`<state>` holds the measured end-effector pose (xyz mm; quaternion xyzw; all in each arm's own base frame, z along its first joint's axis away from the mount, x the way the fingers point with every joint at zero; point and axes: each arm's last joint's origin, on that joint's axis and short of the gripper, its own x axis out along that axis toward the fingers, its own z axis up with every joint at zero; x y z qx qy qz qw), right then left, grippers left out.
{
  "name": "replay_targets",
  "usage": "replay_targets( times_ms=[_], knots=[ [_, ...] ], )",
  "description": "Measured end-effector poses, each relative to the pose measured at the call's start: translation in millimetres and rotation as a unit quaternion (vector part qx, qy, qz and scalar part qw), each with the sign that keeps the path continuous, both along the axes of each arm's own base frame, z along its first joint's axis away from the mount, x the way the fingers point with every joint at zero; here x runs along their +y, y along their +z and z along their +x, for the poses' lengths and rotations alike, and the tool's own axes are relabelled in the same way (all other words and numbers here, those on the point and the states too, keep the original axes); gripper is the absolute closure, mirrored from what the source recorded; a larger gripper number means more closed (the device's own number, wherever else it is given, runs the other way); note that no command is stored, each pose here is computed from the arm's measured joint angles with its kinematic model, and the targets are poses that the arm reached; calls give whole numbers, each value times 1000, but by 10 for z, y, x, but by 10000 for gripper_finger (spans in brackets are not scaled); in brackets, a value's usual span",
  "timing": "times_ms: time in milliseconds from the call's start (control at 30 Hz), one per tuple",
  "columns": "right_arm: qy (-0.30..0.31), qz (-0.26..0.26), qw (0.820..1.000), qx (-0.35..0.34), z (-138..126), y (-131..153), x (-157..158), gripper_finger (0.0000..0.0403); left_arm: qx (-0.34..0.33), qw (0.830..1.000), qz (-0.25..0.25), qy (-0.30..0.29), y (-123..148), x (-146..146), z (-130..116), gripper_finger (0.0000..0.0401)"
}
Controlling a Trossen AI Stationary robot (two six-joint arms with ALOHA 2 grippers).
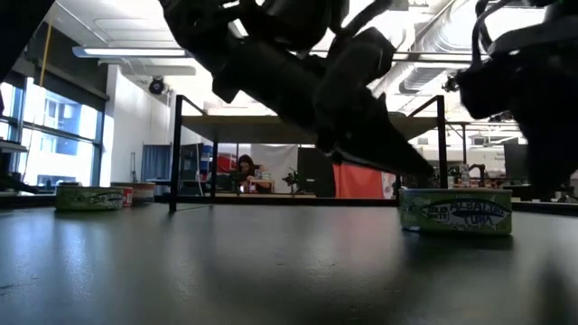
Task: Stack canned seafood by type on shelf
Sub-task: Stack the green tuna can on top of the green tuna can on the shelf
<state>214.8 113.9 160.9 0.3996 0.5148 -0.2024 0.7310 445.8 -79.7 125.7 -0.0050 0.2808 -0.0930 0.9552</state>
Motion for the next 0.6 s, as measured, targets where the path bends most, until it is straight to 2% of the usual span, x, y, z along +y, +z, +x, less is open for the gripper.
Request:
replay_targets(
  times_ms=[233,600],
  knots=[
    [-23,-16,1000,4,4,-83,-140,403,16,1000,5,15,-26,123,3,401],
    [-32,-10,999,-22,98,-61,-232,403,20,1000,9,1,-50,37,-13,401]
  ],
)
